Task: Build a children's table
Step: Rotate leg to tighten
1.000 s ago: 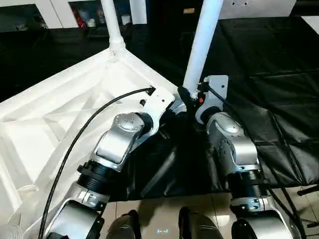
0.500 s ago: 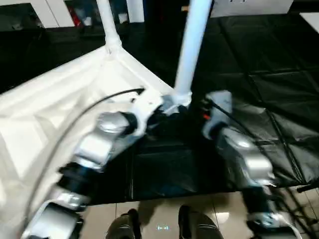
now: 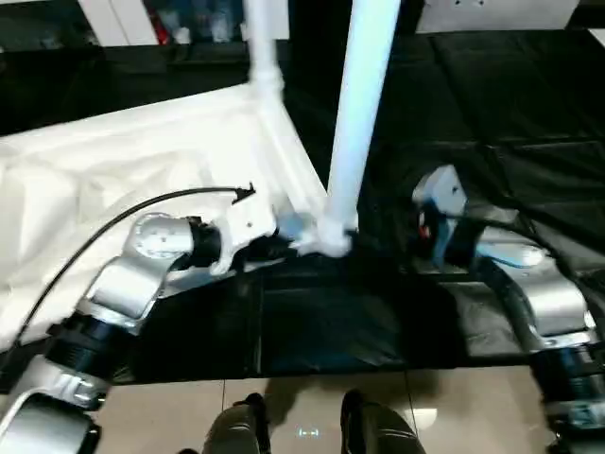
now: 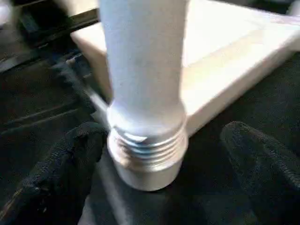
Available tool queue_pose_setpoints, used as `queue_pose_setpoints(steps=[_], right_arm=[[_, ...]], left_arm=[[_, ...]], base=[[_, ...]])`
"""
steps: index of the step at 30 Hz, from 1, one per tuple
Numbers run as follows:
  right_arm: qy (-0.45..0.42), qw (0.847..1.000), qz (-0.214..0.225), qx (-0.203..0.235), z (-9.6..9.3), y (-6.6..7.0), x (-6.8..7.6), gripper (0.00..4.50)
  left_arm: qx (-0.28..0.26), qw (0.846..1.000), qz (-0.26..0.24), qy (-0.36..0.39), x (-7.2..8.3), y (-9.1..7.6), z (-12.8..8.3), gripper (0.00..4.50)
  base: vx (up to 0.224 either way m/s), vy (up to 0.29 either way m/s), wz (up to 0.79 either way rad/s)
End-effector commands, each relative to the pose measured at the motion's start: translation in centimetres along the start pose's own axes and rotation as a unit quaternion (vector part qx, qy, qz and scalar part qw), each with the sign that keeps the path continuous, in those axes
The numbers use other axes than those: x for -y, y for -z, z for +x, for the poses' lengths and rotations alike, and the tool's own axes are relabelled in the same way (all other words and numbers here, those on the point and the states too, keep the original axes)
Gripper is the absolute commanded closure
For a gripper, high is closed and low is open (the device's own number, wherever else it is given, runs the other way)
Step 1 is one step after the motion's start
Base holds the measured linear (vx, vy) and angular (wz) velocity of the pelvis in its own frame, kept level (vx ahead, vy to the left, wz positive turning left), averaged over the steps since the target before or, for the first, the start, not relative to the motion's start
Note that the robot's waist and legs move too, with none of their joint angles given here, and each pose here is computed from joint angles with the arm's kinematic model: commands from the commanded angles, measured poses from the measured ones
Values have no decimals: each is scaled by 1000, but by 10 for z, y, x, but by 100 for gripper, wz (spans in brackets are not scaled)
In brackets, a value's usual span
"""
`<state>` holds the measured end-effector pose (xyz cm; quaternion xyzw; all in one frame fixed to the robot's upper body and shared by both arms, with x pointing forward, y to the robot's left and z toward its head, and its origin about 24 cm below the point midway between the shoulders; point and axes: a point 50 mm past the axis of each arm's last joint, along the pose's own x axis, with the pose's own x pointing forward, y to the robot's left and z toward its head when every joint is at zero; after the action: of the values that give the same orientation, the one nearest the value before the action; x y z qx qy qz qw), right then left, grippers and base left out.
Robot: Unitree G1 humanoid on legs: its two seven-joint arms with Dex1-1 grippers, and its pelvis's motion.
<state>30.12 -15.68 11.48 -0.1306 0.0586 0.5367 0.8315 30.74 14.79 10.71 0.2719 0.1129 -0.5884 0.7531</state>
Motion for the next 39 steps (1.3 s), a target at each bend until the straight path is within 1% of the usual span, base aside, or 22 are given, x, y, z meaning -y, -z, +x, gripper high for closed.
queue_pose_setpoints(steps=[1,7,8,10,11,12,13,16,17,18,22,23,25,27,28,35,38,39], right_arm=[[-47,999,-24,1,3,-6,-3,5],[-94,995,-33,-13,9,-3,-7,5],[-100,994,-34,-13,11,-3,-8,22],[-111,993,-31,-12,13,-3,-10,22],[-121,992,-30,-11,15,-3,-12,35],[-123,992,-31,-12,16,-2,-13,35],[-125,992,-31,-11,17,-2,-13,50],[-129,991,-30,-12,18,-1,-13,69],[-129,991,-30,-12,18,-1,-13,69],[-130,991,-31,-12,19,-1,-12,89],[-135,990,-30,-13,19,0,-12,123],[-137,990,-28,-13,19,0,-13,123],[-139,990,-28,-13,19,1,-13,156],[-142,989,-27,-14,18,2,-14,163],[-143,989,-26,-15,18,2,-15,177],[-152,988,-21,-19,19,6,-19,186],[-148,989,-4,-16,20,9,-23,186],[-140,990,9,-18,21,11,-25,186]], left_arm=[[-1,998,36,59,7,-4,3,450],[-10,993,64,100,12,-6,5,450],[-8,993,66,102,12,-7,5,450],[-6,992,68,102,12,-8,7,450],[-4,992,69,104,12,-9,8,450],[-3,992,70,104,12,-9,8,450],[-2,992,71,106,12,-9,8,450],[-2,991,73,108,12,-8,8,450],[-2,991,73,108,12,-8,8,450],[-3,991,74,109,12,-8,8,450],[-4,991,73,110,12,-7,8,450],[-5,991,72,110,11,-6,8,450],[-5,991,72,110,11,-6,7,450],[-6,991,71,110,11,-5,7,450],[-6,991,71,110,11,-5,7,450],[-8,992,67,105,9,-4,7,450],[-3,994,52,93,8,-4,8,450],[0,996,42,84,6,-4,8,450]], base=[[0,0,0],[0,0,0],[0,0,0],[0,0,0],[0,0,0],[0,0,0],[0,0,0],[0,0,0],[0,0,0],[0,0,0],[0,0,0],[0,0,0],[0,0,0],[0,0,0],[0,0,0],[0,0,0],[0,0,0],[0,0,0]])
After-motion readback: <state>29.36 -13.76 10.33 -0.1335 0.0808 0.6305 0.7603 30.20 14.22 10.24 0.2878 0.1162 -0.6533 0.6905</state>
